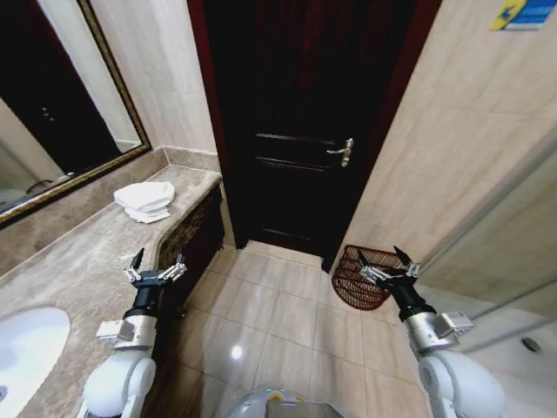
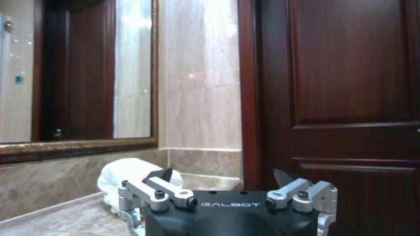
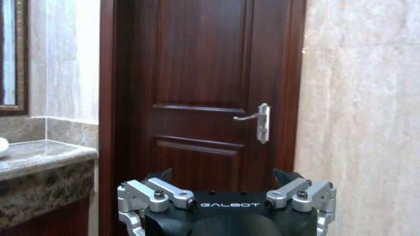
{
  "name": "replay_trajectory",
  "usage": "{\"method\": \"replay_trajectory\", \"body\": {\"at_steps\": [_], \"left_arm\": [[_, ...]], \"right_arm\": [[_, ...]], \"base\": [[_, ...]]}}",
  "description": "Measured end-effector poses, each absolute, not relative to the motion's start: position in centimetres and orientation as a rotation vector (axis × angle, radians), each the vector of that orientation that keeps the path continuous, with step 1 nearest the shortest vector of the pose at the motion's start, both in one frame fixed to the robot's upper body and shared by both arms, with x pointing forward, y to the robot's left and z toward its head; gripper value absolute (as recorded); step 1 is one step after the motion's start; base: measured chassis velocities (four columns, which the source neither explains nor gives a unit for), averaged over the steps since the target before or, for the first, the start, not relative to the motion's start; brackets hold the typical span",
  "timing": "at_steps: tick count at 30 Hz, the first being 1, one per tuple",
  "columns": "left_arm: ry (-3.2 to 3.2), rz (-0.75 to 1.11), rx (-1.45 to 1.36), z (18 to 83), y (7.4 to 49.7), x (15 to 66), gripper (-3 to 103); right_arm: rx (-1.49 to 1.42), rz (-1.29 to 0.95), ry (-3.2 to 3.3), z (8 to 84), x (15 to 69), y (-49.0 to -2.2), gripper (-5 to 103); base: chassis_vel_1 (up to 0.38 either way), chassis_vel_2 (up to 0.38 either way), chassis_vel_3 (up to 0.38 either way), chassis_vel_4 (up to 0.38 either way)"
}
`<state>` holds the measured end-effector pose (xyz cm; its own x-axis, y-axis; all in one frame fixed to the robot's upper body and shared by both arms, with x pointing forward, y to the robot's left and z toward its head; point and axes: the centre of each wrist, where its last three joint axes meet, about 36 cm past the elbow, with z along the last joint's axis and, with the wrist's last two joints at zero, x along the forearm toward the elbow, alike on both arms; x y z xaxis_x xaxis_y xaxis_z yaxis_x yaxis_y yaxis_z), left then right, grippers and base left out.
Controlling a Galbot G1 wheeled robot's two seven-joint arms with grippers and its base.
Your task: Discard the used towel into the hamper.
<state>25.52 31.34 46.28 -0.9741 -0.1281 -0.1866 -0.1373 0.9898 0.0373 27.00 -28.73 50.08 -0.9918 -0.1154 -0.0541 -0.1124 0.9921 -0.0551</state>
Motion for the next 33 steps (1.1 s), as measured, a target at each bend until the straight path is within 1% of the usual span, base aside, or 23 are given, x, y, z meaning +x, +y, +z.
{"method": "replay_trajectory", "body": {"at_steps": [33], "left_arm": [[2.946, 0.072, -0.208, 46.16, 31.58, 25.7, 100]], "right_arm": [[-0.175, -0.077, 3.074, 50.09, 27.36, -28.74, 100]], "base": [[-0.02, 0.112, 0.113, -0.014]]}}
